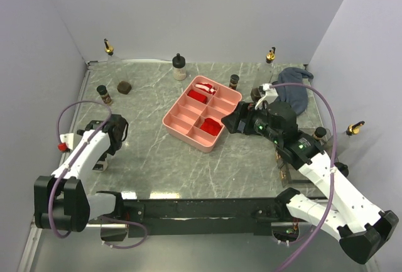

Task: Organize the condiment bottles
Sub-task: Pick up the bottle from the corner of the board.

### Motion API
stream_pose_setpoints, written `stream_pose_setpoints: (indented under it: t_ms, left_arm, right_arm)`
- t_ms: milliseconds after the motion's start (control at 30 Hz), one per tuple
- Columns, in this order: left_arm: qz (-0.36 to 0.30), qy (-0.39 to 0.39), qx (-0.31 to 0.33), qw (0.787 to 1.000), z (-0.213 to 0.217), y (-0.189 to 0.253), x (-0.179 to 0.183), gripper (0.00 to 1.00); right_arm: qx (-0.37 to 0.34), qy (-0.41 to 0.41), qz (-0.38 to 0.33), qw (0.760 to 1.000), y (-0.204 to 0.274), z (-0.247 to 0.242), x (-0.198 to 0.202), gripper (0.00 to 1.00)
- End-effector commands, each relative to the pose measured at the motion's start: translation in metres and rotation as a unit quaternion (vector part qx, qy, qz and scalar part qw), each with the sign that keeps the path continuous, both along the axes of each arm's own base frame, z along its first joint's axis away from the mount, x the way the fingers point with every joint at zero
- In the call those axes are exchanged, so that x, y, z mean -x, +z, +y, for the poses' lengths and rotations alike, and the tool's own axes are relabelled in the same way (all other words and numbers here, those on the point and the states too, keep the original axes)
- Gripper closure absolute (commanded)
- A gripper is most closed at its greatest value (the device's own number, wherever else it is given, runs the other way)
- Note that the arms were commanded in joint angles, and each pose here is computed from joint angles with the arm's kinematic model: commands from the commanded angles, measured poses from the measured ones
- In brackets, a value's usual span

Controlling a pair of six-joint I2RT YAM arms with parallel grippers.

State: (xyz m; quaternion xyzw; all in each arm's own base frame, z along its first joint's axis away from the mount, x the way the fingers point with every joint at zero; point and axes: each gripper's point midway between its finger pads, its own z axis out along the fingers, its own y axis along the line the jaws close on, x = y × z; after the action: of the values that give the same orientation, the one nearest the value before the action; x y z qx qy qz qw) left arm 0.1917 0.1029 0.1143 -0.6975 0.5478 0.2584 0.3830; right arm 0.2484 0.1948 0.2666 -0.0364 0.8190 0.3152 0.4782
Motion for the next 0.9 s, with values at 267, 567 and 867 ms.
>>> stream_pose_setpoints:
  t_ms: [267,567,867]
  left_arm:
    - [0.001,-0.040,-0.002,0.999,-0.006,0.007,-0.011,0.77]
    - [0.005,-0.321,-0.040,0.946,-0.101,0.035,-0.057,0.99]
    - [0.004,-0.688,-0.060,0.723,-0.271,0.044,-0.034,0.99]
  right_arm:
    - [0.004,-0.002,-0.007,1.000,0.001,0.003,-0.003,0.02]
    - [0.026,-0.015,0.012,0.999,-0.010,0.002,-0.013,0.01]
    - [0.056,-0.055,0.006,0.997,-0.016,-0.021,-0.009,0.01]
